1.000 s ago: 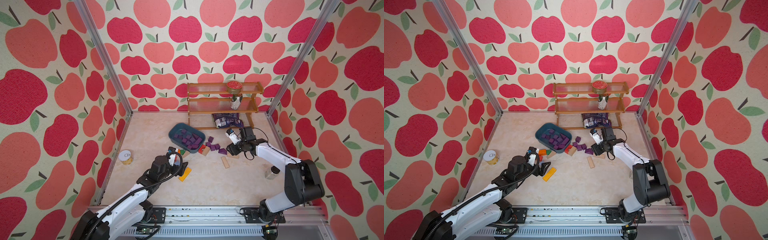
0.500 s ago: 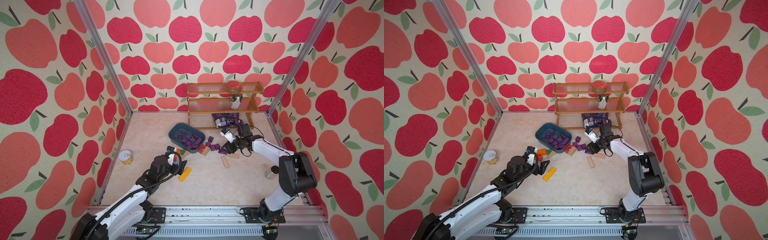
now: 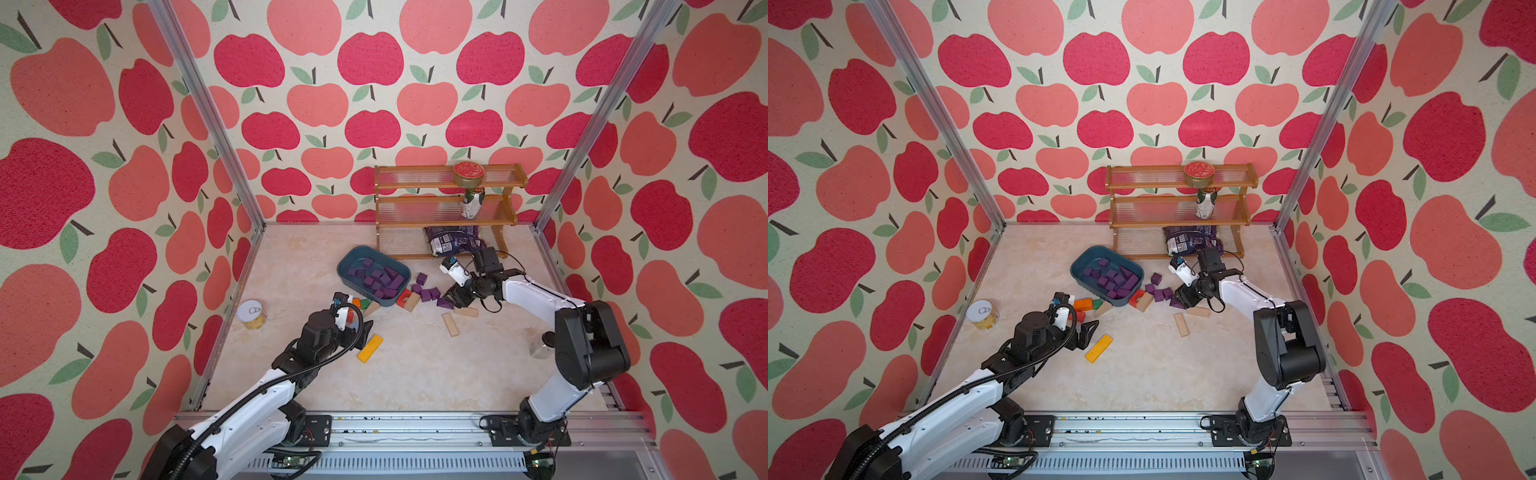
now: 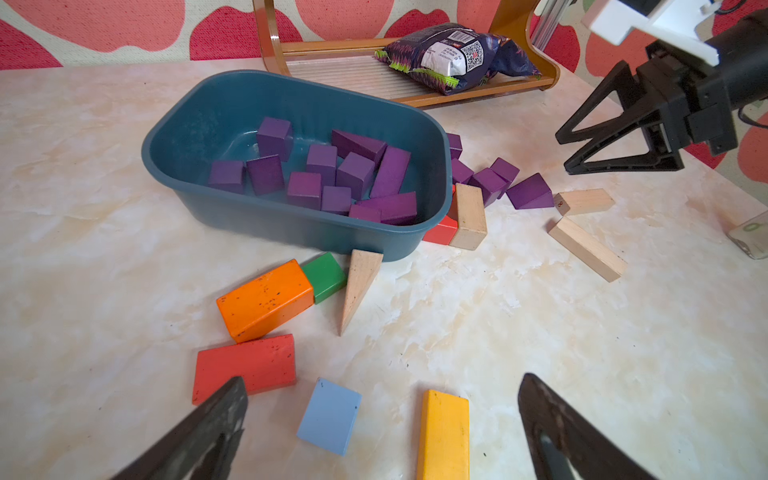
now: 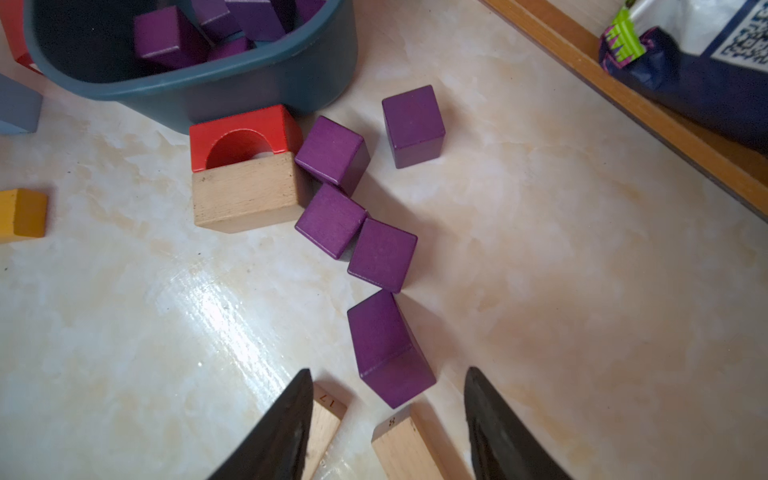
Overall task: Pick purple bricks into the storage bin
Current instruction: Pick up the building block from the center of the board.
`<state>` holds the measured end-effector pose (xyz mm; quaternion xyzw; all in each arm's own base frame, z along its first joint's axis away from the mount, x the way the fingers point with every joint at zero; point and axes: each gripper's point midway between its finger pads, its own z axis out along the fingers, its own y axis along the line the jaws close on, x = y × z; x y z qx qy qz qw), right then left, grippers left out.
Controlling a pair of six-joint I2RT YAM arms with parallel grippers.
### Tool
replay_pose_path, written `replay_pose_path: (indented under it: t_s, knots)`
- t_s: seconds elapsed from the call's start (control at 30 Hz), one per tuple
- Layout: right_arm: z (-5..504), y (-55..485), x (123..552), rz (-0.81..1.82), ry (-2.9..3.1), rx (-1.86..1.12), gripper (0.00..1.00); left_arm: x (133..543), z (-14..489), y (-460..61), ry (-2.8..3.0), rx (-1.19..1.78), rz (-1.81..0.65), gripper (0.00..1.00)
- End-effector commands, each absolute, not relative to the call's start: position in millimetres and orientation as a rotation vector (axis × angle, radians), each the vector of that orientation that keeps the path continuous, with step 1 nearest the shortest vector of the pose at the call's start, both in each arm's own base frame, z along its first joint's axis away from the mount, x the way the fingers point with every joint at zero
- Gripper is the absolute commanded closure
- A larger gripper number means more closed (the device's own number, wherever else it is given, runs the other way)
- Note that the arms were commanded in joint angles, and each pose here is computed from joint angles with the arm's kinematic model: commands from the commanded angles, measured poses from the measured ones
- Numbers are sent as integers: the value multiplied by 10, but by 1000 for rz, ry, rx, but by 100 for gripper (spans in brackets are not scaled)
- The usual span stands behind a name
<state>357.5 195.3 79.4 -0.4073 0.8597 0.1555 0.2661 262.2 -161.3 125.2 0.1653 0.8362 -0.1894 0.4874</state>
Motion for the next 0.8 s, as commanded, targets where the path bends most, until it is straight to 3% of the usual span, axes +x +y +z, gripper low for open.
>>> replay_pose_path:
  t_s: [0.0,0.77]
  knots:
    - [616,1894,3548,409,2397,-1085,43,2652,1303,-1619,2023,406,-444,1]
    - [313,1885,3454,271,2470,-1225,46,2664,1276,-1599,2036,398,-428,1]
